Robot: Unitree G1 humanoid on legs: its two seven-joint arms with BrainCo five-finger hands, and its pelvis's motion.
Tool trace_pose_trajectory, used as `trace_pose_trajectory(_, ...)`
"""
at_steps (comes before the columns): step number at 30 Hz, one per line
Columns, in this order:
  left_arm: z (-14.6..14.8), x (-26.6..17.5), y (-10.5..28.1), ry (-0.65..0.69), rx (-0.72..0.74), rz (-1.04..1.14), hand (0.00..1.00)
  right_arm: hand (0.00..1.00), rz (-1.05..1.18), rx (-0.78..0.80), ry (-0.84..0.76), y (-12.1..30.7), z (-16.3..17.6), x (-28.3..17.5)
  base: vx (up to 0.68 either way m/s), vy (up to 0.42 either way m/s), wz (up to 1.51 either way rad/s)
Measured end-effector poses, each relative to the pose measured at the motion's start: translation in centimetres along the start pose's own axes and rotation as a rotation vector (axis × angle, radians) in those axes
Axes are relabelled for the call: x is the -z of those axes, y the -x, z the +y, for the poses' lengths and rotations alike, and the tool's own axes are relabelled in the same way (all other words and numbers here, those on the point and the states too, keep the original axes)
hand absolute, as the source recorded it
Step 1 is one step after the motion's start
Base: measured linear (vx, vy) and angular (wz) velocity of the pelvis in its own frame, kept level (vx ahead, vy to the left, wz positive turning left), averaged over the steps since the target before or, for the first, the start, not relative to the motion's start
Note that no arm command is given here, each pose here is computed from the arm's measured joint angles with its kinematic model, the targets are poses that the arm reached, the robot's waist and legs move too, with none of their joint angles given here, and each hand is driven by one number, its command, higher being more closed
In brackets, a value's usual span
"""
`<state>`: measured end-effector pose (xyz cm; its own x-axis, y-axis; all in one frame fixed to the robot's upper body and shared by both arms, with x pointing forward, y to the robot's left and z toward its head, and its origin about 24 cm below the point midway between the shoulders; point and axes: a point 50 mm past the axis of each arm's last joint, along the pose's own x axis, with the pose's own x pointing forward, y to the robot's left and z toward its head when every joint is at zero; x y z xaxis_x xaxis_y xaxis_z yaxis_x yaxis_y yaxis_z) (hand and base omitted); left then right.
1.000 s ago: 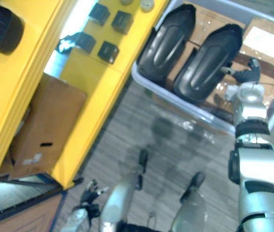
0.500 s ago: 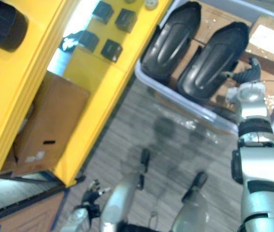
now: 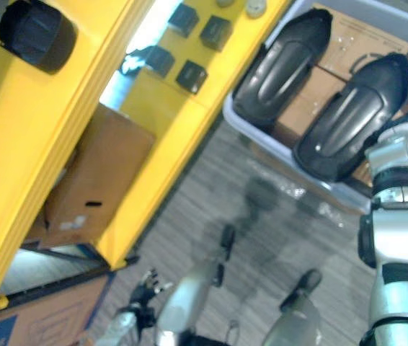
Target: Walk over and take plastic housings, then place them on the shelf
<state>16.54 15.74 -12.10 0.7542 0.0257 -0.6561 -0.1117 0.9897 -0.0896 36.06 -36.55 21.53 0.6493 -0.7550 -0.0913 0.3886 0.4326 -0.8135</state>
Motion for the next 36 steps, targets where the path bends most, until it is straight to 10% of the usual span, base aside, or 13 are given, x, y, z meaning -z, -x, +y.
trace_pose_trajectory(16,-0.1,-2.4,0.4,0.042,-0.045,-0.168,0.00,1.00,-0.135,0.255,-0.170,-0.3,0.8,2.6,-0.01,-0.018,-0.10)
trace_pose_trajectory(27,-2.3,-14.1,4.4,0.143,-0.167,-0.795,0.00,1.00,-0.294,0.511,-0.232,1.1,0.0,2.3,-0.01,-0.007,-0.09)
trace_pose_trajectory(36,-6.4,-21.7,8.6,0.011,0.025,-1.203,0.00,1.00,-0.431,0.586,-0.295,2.8,0.8,-0.2,-0.01,-0.008,-0.05)
